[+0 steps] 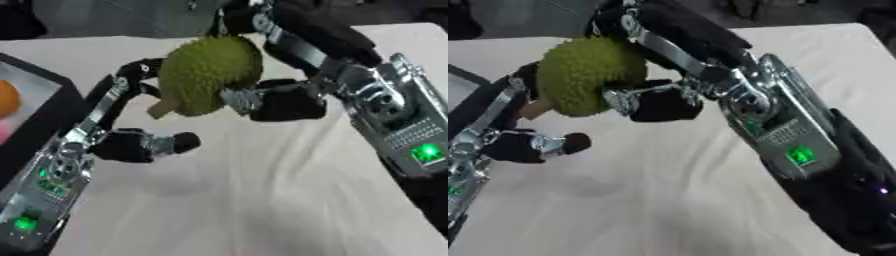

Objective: Pick up the objects with one hand, pass them to the other hand, and then place them into the box on the other side of the table.

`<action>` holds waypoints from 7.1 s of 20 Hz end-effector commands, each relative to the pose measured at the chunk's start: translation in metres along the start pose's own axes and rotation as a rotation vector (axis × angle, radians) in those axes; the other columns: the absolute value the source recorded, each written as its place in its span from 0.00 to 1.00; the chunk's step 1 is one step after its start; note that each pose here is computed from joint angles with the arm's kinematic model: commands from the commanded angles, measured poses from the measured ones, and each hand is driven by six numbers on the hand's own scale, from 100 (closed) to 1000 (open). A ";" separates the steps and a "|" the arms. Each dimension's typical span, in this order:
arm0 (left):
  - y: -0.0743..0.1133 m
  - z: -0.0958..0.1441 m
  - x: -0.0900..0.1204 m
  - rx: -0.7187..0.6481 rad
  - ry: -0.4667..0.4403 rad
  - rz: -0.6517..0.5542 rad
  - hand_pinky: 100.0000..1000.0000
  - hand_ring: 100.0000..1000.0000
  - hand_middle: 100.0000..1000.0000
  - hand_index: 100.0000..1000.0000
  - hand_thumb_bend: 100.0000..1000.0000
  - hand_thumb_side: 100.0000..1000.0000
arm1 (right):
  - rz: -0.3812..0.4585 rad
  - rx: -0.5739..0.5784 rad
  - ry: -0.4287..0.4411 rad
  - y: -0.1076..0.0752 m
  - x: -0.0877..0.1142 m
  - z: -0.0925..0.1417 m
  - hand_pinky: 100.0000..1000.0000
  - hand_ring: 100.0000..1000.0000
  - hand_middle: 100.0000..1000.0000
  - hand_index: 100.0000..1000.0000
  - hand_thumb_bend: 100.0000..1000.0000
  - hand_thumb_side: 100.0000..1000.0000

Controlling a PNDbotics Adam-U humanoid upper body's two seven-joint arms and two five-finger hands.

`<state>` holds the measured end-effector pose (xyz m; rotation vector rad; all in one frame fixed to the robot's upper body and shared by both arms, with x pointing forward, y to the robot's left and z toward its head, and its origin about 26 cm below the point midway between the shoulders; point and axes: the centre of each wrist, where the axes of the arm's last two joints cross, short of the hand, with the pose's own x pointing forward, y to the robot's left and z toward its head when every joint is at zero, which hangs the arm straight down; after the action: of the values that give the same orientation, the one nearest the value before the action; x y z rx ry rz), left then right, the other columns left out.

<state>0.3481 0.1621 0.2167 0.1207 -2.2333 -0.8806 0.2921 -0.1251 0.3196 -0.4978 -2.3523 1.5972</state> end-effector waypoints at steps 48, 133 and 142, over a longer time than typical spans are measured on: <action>-0.017 -0.009 -0.005 0.023 -0.127 0.064 0.64 0.81 0.73 0.82 0.61 0.40 | 0.062 0.228 0.320 0.022 0.004 -0.016 0.73 0.71 0.62 0.65 0.02 0.00; 0.079 0.014 -0.054 0.525 0.212 -0.092 0.43 0.56 0.34 0.41 0.00 0.00 | -0.214 -0.342 0.416 -0.026 -0.034 0.046 0.75 0.81 0.70 0.72 0.16 0.20; 0.120 0.033 -0.068 0.540 0.363 -0.195 0.43 0.56 0.34 0.41 0.00 0.00 | -0.195 -0.467 0.563 -0.047 -0.052 0.070 0.75 0.80 0.68 0.71 0.14 0.19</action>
<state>0.3969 0.2806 0.2183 0.6427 -2.0608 -0.3053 0.3082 -0.2139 0.3274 -0.6334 -2.1971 0.7158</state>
